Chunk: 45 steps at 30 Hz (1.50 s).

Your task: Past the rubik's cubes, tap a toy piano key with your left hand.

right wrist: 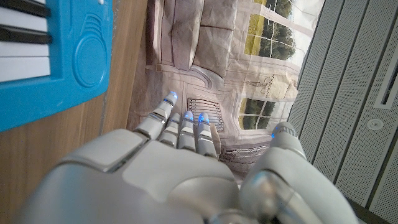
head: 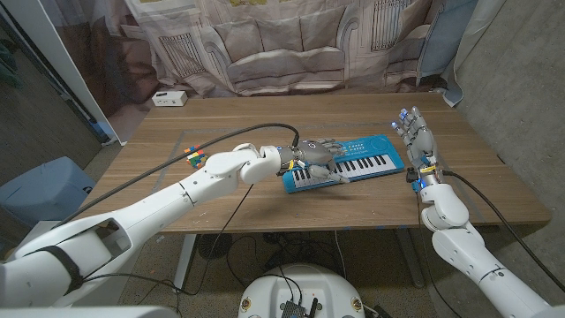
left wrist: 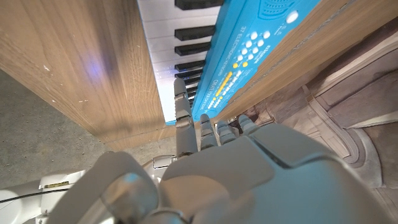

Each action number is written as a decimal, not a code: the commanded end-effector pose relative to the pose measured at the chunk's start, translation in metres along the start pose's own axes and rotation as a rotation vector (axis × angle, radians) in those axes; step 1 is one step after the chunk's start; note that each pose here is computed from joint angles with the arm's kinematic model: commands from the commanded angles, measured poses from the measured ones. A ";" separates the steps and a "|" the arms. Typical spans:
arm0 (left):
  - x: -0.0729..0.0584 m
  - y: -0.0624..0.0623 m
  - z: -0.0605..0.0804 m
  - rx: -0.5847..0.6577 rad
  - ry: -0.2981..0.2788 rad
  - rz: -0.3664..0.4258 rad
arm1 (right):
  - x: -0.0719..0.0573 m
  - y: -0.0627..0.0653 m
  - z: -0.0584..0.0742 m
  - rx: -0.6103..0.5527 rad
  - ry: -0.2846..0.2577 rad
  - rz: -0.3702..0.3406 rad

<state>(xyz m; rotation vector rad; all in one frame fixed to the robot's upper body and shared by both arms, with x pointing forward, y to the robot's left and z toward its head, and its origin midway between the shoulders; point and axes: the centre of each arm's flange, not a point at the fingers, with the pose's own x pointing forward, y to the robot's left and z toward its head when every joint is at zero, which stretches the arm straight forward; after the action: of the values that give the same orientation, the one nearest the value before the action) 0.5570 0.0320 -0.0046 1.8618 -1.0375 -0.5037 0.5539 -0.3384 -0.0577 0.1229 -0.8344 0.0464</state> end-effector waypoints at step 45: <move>-0.032 0.036 -0.026 -0.069 0.145 0.225 | 0.007 0.005 0.002 -0.001 -0.007 0.026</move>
<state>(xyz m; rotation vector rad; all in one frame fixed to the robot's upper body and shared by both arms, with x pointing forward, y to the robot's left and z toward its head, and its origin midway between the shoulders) 0.5480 0.0513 0.0262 1.7514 -1.0891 -0.3405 0.5549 -0.3365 -0.0529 0.1171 -0.8426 0.0483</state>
